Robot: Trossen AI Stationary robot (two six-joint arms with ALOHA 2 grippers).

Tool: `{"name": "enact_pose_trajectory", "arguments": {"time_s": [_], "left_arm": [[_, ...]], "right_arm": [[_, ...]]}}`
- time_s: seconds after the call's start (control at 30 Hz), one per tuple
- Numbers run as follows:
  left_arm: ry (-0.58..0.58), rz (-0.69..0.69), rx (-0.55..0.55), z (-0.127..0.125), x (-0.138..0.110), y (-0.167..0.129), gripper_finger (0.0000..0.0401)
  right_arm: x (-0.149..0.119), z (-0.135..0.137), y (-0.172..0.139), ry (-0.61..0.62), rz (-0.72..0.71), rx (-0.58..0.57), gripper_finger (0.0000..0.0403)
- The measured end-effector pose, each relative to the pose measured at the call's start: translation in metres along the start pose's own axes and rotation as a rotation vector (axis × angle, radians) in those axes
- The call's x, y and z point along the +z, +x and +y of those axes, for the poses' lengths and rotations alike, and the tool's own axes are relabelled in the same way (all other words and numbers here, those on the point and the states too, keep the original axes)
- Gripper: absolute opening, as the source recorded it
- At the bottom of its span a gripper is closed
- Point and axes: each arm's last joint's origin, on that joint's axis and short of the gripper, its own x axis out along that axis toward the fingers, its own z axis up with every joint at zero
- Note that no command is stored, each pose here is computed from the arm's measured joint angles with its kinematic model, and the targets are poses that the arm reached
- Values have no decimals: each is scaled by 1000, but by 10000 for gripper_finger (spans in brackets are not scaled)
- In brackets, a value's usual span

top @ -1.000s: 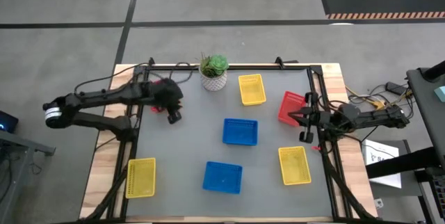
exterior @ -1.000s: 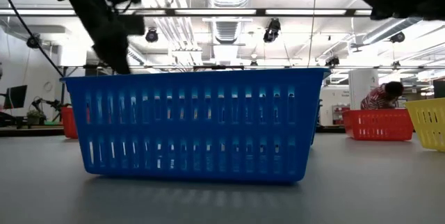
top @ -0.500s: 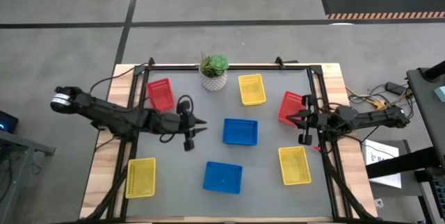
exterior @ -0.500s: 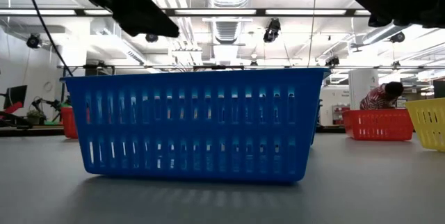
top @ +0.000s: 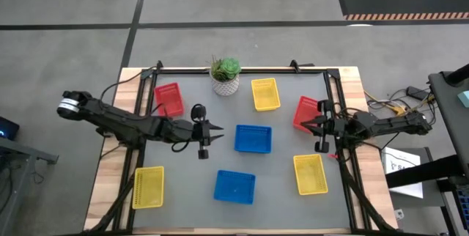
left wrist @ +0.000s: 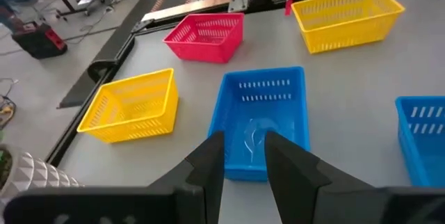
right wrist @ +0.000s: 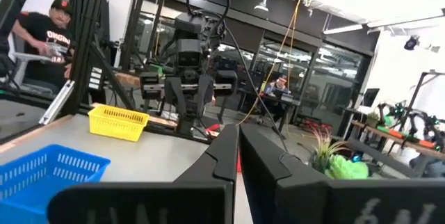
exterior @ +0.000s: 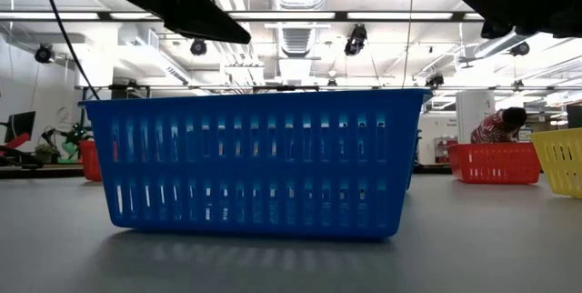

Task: Stack baskets by color
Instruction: Stack the top yellow basket on the bottom right yellow basket

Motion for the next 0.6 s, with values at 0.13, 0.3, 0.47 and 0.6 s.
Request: {"name": "enact_pose_trajectory", "arguments": {"time_s": [0.13, 0.3, 0.47, 0.6], "left_arm": [[8, -6, 1, 1, 1, -1, 88], [9, -6, 1, 1, 1, -1, 88], [31, -22, 7, 1, 3, -1, 88], [69, -99, 47, 3, 11, -2, 88]], "right_arm": [[0, 0, 0, 47, -1, 0, 9], [0, 0, 0, 105, -3, -1, 9], [0, 0, 1, 125, 1, -9, 9], [1, 0, 5, 105, -11, -20, 9]]}}
